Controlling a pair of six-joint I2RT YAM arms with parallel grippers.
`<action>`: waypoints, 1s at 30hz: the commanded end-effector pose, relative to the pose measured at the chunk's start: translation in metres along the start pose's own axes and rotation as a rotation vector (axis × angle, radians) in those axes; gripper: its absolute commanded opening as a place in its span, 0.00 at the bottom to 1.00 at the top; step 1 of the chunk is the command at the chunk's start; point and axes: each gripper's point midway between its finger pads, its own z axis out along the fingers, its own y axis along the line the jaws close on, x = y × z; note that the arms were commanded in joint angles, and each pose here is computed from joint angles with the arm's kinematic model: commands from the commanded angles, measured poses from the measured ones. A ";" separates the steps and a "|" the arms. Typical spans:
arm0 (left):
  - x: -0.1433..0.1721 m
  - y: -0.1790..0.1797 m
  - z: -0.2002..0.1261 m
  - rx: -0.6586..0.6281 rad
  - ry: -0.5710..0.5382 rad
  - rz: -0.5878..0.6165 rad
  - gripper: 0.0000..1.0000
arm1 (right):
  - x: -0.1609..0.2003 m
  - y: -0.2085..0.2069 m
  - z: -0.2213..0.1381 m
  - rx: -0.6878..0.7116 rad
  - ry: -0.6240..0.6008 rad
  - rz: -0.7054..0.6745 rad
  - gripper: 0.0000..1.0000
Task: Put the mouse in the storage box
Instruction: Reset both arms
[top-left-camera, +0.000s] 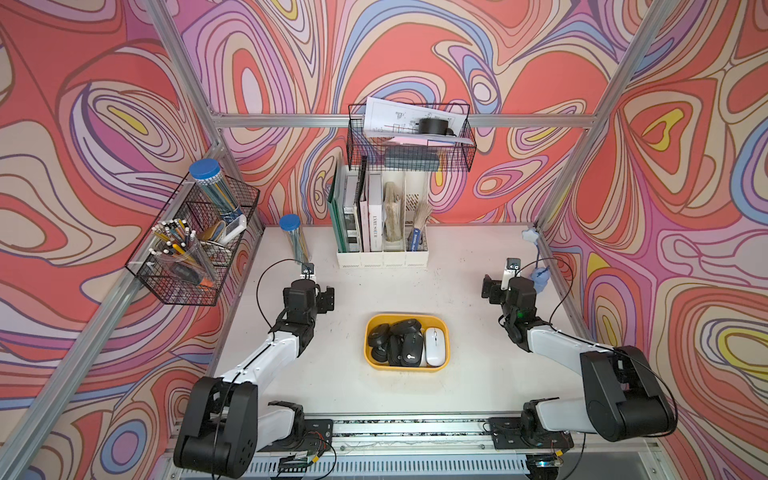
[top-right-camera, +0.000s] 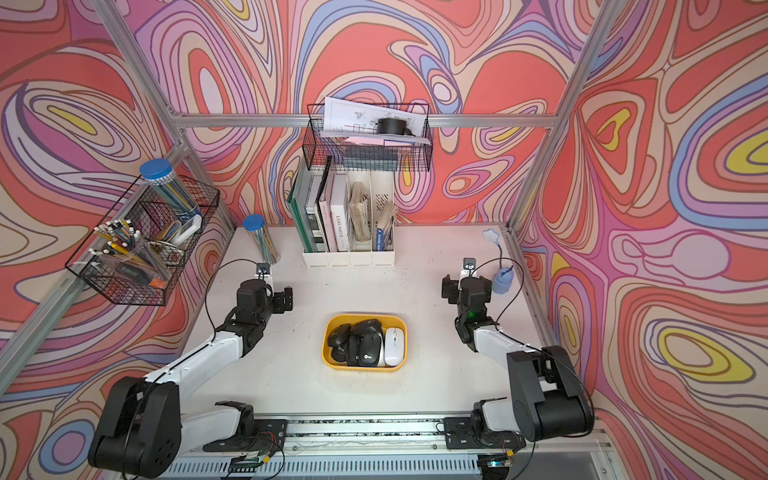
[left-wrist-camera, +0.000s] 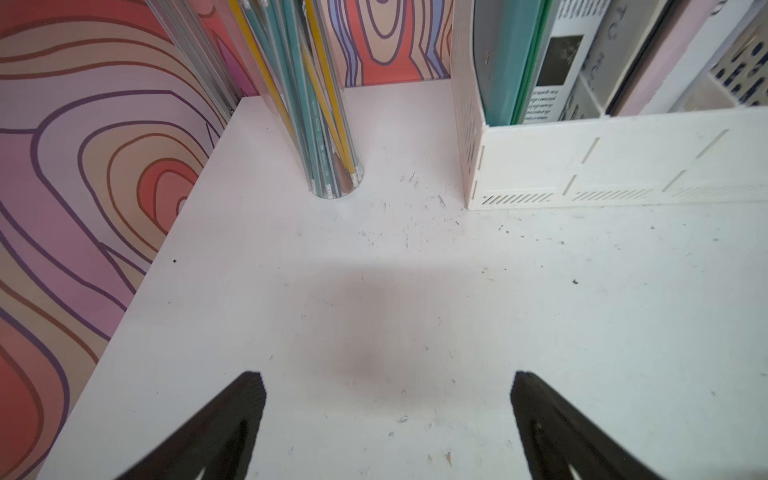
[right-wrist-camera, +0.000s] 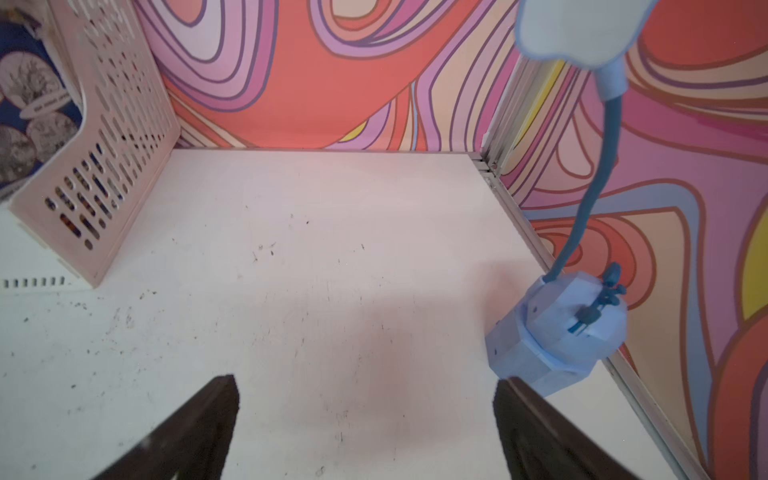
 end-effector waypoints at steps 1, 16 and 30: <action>-0.009 0.002 0.015 -0.028 -0.097 0.042 0.98 | -0.011 0.018 0.003 -0.099 -0.067 -0.011 0.98; 0.013 0.024 0.031 -0.128 -0.116 -0.040 0.98 | -0.009 0.004 -0.015 -0.057 -0.242 -0.003 0.98; 0.022 0.025 0.030 -0.115 -0.158 -0.066 0.98 | 0.011 0.012 0.025 -0.097 -0.172 0.045 0.98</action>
